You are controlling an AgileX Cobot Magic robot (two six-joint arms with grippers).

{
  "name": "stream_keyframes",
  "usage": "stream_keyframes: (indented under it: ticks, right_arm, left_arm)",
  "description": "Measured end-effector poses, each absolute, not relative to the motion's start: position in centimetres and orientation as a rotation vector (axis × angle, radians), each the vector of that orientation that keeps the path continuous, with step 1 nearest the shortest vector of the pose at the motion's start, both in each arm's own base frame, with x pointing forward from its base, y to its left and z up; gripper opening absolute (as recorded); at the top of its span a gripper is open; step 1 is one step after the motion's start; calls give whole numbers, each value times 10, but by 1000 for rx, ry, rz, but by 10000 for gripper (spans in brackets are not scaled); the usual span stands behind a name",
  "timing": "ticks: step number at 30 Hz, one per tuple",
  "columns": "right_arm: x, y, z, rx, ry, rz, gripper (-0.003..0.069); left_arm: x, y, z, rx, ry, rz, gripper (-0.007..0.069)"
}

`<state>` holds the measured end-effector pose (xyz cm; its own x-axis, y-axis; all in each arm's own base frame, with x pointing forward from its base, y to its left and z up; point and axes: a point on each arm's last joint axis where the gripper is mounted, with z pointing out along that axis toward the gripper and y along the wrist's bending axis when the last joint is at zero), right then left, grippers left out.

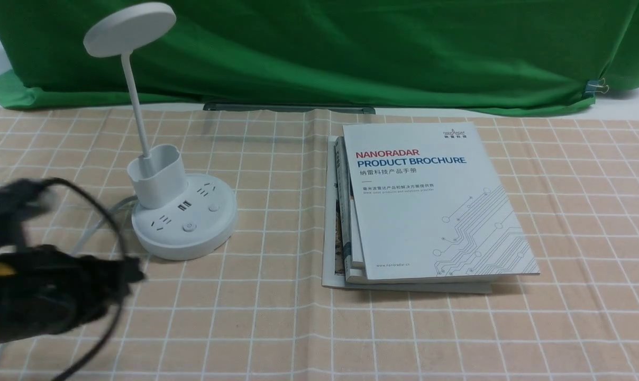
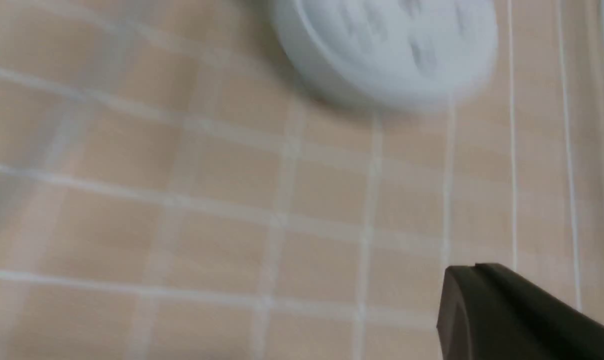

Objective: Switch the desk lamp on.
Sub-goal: Use the left arm to press the button switch on the lamp holder

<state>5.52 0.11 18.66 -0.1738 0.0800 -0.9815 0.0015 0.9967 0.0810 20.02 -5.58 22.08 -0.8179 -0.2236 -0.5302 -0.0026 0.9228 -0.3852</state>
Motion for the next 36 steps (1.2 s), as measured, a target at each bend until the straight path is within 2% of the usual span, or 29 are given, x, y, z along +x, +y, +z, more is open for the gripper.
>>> stream_keyframes:
  ticks: [5, 11, 14, 18, 26, 36]
  right_arm:
    - [55, 1, 187, 61, 1744, 70, 240]
    - [55, 1, 187, 61, 1744, 70, 239]
    - [55, 1, 187, 61, 1744, 70, 239]
    - [55, 1, 187, 61, 1744, 70, 239]
    - [55, 1, 187, 61, 1744, 70, 239]
    - [55, 1, 187, 61, 1744, 70, 239]
  left_arm:
    - [223, -88, 210, 52, 2625, -526, 1]
    - [267, -104, 214, 141, 2600, -383, 1]
    - [297, -106, 216, 154, 2590, -256, 1]
    - [325, -111, 217, 161, 2567, -193, 1]
    - [360, -121, 205, 213, 2535, -144, 1]
    - [371, -124, 190, 255, 2483, -134, 1]
